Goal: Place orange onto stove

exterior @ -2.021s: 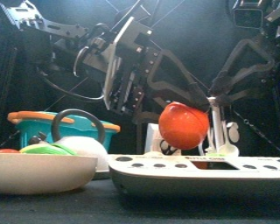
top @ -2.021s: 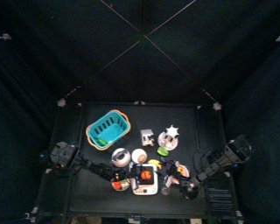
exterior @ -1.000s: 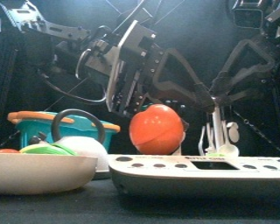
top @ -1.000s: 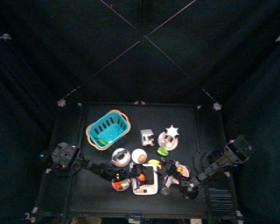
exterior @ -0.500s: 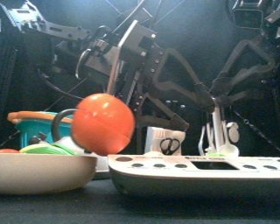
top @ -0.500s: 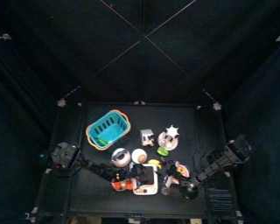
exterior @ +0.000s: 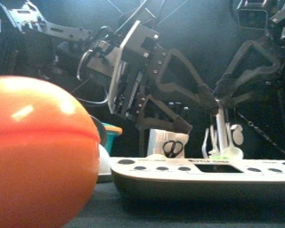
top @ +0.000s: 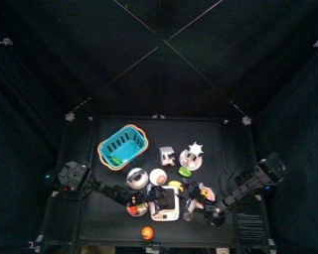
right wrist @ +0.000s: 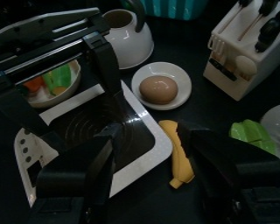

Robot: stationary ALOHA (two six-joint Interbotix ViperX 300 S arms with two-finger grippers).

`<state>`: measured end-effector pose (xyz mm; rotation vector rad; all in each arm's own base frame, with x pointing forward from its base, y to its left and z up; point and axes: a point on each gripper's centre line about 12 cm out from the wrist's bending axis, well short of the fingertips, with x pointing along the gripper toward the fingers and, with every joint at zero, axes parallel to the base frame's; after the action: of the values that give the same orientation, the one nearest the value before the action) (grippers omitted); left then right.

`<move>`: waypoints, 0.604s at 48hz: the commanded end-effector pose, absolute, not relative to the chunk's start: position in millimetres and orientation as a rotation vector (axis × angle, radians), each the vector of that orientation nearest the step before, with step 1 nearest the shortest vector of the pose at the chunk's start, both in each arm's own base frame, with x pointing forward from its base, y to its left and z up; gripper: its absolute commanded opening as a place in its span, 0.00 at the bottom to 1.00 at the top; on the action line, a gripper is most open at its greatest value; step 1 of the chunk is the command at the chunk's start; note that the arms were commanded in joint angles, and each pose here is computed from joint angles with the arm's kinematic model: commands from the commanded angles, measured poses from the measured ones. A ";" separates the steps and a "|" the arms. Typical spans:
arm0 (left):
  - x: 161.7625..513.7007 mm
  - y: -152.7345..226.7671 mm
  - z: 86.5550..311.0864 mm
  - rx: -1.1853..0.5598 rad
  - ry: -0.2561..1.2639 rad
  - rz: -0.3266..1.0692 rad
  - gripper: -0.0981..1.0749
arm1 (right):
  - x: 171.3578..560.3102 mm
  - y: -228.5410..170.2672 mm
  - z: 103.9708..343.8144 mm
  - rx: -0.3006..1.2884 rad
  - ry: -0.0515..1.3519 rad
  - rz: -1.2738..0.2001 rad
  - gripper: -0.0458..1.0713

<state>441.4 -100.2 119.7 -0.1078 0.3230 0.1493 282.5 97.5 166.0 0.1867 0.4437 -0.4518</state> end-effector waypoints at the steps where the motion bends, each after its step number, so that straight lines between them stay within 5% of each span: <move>1: 444.5 -100.2 134.4 -0.115 0.283 0.148 0.94 | 285.9 99.2 173.9 0.205 0.423 -0.448 0.83; 29: 444.5 -100.3 135.1 -0.113 0.281 0.147 0.94 | 286.3 99.5 174.4 0.208 0.421 -0.448 0.83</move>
<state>441.8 -100.5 120.3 -0.1048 0.3211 0.1468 282.5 97.5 166.0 0.1867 0.4437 -0.4518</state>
